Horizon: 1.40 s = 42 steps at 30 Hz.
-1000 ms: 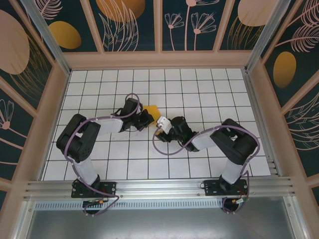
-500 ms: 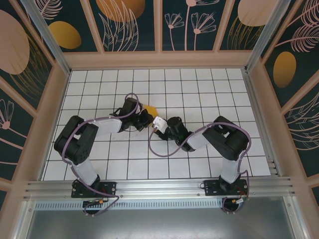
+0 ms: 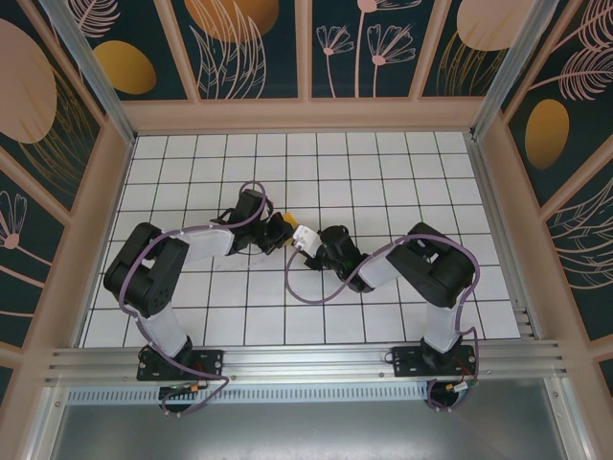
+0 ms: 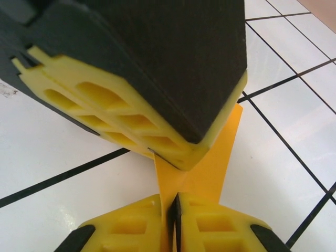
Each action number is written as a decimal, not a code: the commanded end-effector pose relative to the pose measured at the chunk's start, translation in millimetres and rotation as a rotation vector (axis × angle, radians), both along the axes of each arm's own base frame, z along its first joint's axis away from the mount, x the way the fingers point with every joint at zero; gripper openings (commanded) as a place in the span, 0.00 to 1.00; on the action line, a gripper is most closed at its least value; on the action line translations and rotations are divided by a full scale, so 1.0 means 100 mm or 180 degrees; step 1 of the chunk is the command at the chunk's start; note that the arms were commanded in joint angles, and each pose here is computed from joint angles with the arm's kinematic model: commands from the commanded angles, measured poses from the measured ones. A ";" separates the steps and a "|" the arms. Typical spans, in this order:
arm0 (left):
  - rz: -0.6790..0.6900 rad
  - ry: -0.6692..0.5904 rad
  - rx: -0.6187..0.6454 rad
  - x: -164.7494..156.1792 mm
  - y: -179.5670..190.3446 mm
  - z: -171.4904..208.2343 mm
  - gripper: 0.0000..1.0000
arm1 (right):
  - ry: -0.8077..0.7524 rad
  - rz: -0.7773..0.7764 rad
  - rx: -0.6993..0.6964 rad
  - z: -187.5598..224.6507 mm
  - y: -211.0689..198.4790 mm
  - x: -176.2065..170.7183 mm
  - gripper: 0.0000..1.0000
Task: Fold a paper plane with a square sheet of paper (pick it up from the middle)
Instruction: Fold the wing for the fifth time at the center of the table.
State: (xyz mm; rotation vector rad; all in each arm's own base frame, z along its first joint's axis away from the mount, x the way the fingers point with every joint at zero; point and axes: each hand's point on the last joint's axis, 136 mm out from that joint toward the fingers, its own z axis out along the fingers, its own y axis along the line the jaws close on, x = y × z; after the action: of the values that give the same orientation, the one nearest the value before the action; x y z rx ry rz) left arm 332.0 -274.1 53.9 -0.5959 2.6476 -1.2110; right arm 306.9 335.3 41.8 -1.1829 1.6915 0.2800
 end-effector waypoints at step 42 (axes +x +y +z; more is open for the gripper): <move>0.0409 -0.0828 -0.0087 -0.02 0.74 0.32 0.42 | 0.3242 -0.0322 0.1018 -0.18 0.37 -0.07 0.00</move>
State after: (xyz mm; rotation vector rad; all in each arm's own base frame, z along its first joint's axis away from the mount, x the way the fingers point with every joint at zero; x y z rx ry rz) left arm 326.2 -191.4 79.9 -0.6463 2.3766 -1.1325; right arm 305.8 371.5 28.2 -0.7860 2.3317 1.0411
